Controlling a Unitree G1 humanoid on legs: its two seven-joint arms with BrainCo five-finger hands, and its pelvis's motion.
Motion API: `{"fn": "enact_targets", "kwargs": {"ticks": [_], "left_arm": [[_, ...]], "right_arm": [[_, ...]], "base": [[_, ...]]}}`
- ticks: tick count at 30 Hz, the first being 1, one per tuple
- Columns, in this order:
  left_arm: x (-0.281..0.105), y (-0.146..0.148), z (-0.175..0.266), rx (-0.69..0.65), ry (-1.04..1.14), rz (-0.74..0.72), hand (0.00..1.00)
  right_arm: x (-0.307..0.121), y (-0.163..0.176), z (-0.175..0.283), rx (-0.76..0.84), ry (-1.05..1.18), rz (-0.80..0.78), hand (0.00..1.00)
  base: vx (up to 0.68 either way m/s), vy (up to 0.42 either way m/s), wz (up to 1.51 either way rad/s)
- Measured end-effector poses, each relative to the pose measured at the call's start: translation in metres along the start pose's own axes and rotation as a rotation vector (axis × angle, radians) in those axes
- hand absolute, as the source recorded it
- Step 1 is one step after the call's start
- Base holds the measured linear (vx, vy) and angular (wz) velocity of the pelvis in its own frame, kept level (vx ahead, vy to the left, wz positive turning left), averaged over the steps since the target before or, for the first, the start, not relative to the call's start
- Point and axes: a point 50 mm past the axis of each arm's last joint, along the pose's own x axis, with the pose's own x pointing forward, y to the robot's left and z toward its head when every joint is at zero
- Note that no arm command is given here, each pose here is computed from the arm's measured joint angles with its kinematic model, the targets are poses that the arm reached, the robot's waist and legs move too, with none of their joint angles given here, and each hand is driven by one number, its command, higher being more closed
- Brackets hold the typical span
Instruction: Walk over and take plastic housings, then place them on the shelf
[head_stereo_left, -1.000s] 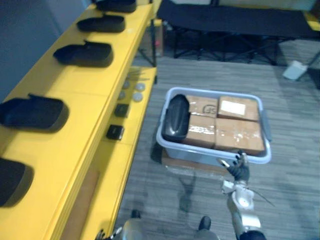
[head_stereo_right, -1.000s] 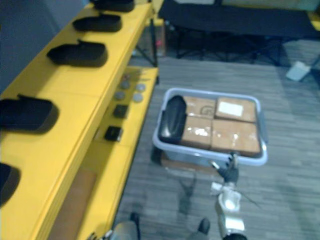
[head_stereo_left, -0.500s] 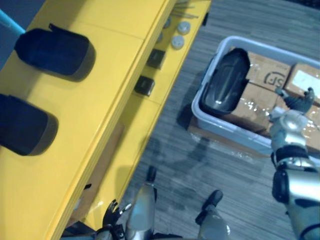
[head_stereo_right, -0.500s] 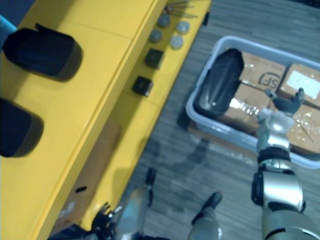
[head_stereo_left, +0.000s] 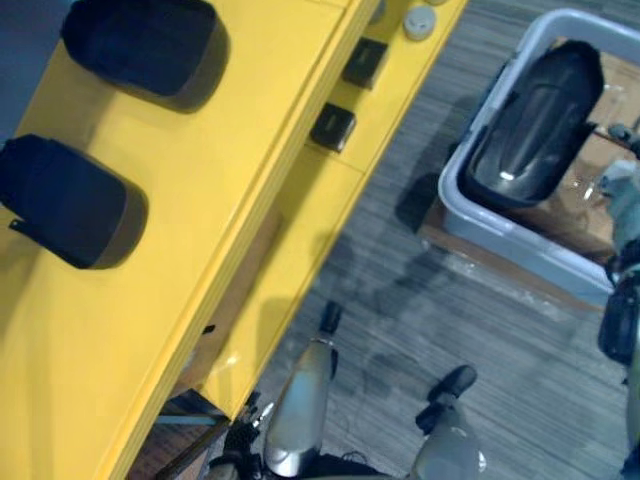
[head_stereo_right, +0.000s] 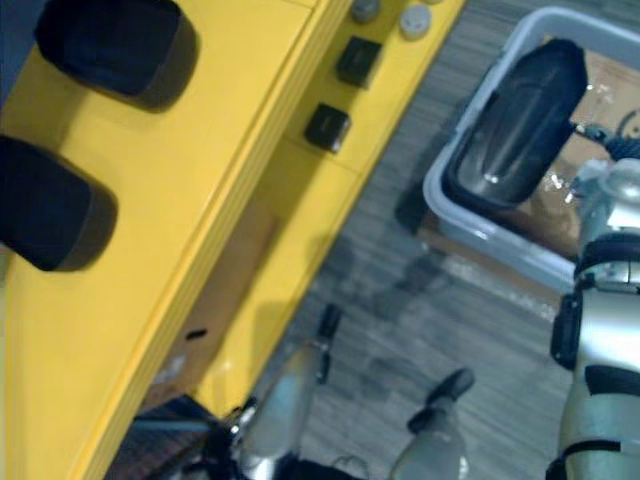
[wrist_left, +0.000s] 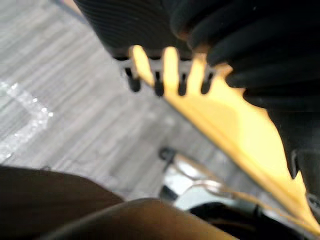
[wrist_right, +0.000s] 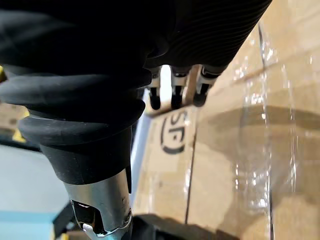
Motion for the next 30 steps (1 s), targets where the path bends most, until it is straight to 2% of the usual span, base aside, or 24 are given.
{"fn": "enact_targets", "kwargs": {"ticks": [8, 9, 12, 16, 21, 24, 30], "left_arm": [[0.003, -0.01, 0.007, 0.046, -0.037, -0.061, 0.0], [0.003, -0.011, 0.008, 0.047, -0.038, -0.064, 0.0], [0.003, -0.013, 0.01, 0.046, -0.044, -0.077, 0.0], [0.004, -0.013, 0.011, 0.035, -0.047, -0.076, 0.0], [0.004, -0.015, 0.021, 0.03, -0.088, -0.089, 0.0], [0.004, -0.016, 0.03, 0.007, -0.126, -0.094, 0.0], [0.002, -0.025, 0.056, -0.013, -0.234, -0.14, 0.0]], "right_arm": [[0.004, -0.019, 0.013, -0.091, 0.033, -0.025, 0.0], [0.005, -0.02, 0.011, -0.113, 0.041, -0.026, 1.0], [0.006, -0.031, 0.015, -0.236, 0.053, -0.028, 1.0], [0.008, -0.042, 0.019, -0.316, 0.075, -0.007, 1.0], [0.008, -0.055, 0.026, -0.586, 0.131, -0.001, 1.0], [0.007, -0.06, 0.025, -0.673, 0.17, -0.01, 1.0], [0.008, -0.067, 0.017, -0.652, 0.223, -0.016, 1.0]], "base": [[-0.05, 0.018, 0.05], [-0.06, 0.007, 0.05], [-0.07, 0.012, 0.06], [-0.05, 0.009, 0.02], [-0.01, -0.002, 0.01], [-0.02, -0.009, 0.11], [-0.04, -0.005, 0.1]]}}
